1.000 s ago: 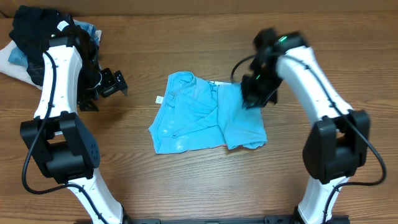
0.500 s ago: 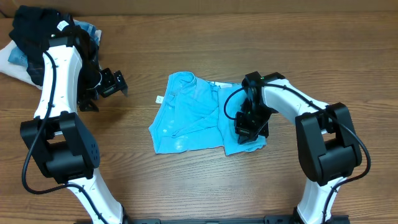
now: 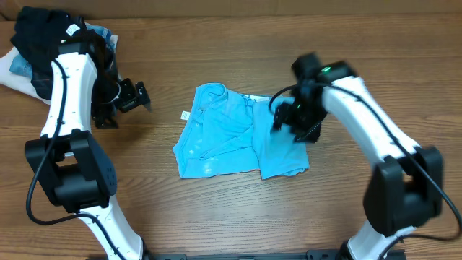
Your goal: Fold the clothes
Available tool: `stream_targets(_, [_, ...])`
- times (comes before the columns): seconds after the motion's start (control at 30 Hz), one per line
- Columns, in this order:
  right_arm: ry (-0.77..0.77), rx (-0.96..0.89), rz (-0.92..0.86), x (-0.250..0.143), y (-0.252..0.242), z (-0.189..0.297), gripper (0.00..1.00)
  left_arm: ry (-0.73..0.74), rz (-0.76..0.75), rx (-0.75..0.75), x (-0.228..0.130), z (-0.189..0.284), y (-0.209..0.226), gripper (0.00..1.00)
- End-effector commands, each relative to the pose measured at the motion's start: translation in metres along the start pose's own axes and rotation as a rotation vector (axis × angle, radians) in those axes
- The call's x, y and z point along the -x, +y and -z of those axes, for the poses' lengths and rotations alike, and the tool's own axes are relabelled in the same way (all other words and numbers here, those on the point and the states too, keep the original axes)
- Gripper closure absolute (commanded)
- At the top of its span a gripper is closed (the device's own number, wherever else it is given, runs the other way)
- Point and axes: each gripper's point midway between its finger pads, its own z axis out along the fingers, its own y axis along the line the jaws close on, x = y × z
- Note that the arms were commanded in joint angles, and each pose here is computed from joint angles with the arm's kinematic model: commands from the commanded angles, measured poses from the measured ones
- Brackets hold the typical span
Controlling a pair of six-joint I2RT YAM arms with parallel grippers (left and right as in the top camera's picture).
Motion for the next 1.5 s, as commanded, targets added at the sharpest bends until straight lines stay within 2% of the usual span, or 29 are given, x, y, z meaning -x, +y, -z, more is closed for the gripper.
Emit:
stream_targets(0.0, [-0.106,0.005,-0.019,0.018,-0.005,0.036,0.03,0.04,-0.088,-0.029,-0.015,-0.018,-0.019,0.0])
stream_targets(0.1, [-0.107,0.005,-0.018,0.02,-0.01,0.038,0.02,0.063,-0.133,-0.058,-0.022,-0.04,-0.032,0.0])
stream_targets(0.27, [-0.105,0.001,0.013,0.019,-0.01,0.037,0.02,0.086,-0.229,-0.19,-0.034,-0.079,-0.057,0.0])
stream_targets(0.43, [-0.11,-0.01,0.016,0.02,-0.012,0.038,0.01,0.071,-0.302,-0.305,-0.036,-0.091,-0.072,0.0])
stream_targets(0.63, [-0.115,-0.011,0.017,0.021,-0.012,0.038,0.01,0.026,-0.36,-0.324,-0.028,-0.093,-0.079,0.0])
stream_targets(0.83, [-0.114,-0.011,0.018,0.021,-0.012,0.037,0.01,0.047,-0.396,-0.335,-0.036,-0.099,-0.089,0.0])
stream_targets(1.27, [-0.104,-0.016,0.015,0.018,-0.013,0.037,0.01,0.236,-0.422,-0.283,-0.07,-0.162,-0.101,0.0])
stream_targets(1.47, [-0.105,-0.015,0.015,0.019,-0.013,0.037,0.02,0.338,-0.407,-0.274,-0.094,-0.166,-0.1,0.0])
